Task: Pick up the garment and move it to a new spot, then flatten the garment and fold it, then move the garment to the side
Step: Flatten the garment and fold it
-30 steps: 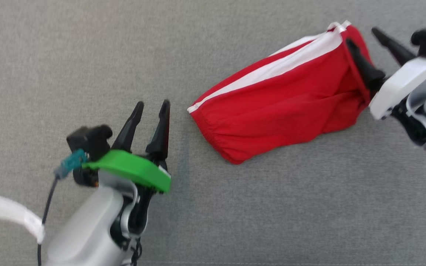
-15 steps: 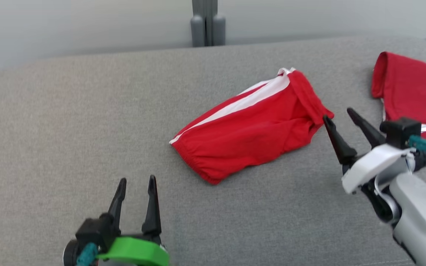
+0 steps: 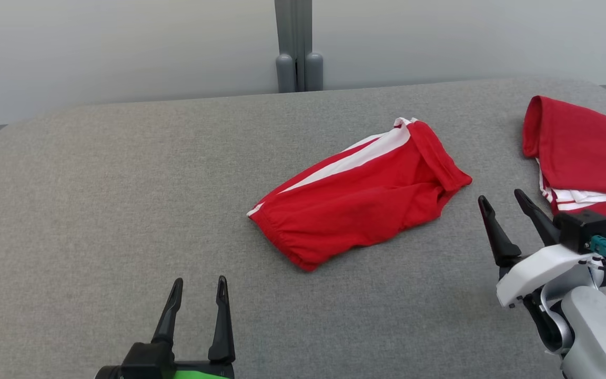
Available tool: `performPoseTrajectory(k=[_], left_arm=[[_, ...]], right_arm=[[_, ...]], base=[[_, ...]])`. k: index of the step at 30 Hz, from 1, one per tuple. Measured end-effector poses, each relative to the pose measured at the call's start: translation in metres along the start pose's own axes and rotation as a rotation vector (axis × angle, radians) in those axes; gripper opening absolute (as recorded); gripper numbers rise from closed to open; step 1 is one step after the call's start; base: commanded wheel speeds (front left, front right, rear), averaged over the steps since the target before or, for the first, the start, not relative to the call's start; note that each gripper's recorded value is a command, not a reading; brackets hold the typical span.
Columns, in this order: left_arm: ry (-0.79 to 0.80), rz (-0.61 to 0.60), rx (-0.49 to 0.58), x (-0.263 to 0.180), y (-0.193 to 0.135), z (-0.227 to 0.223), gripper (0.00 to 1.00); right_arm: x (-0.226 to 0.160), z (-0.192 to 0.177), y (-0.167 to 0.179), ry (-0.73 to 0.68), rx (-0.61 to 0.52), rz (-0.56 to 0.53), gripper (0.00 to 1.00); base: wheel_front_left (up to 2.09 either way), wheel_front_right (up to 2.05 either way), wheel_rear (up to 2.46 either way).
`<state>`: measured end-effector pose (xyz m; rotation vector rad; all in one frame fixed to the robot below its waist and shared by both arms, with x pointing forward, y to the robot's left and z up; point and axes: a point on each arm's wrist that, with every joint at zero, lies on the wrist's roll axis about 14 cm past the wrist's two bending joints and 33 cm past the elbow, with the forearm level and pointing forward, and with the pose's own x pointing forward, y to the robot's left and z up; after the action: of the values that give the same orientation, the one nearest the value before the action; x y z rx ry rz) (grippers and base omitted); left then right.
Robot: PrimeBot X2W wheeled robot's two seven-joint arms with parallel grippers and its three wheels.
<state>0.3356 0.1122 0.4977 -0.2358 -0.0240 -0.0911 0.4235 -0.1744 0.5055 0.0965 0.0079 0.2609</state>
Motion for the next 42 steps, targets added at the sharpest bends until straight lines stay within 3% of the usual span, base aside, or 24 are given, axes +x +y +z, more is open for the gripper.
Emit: performPoseTrajectory(k=[11, 24, 34, 42], left_arm=[[-0.007, 0.023, 0.004, 0.008, 0.004, 0.002, 1.0], [0.038, 0.077, -0.013, 0.029, 0.015, -0.012, 1.0], [0.086, 0.11, -0.005, 0.036, 0.026, -0.027, 1.0], [0.111, 0.116, 0.01, 0.042, 0.031, -0.037, 1.0]], right_arm=[[0.065, -0.013, -0.015, 0.089, -0.05, -0.007, 1.0], [0.134, -0.067, -0.012, 0.295, -0.113, 0.07, 1.0], [0.153, -0.11, -0.032, 0.405, -0.107, 0.04, 1.0], [0.158, -0.13, -0.045, 0.457, -0.019, -0.014, 1.0]], base=[[0.0, 0.0, 0.0], [0.0, 0.0, 0.0], [0.0, 0.0, 0.0], [0.0, 0.0, 0.0]])
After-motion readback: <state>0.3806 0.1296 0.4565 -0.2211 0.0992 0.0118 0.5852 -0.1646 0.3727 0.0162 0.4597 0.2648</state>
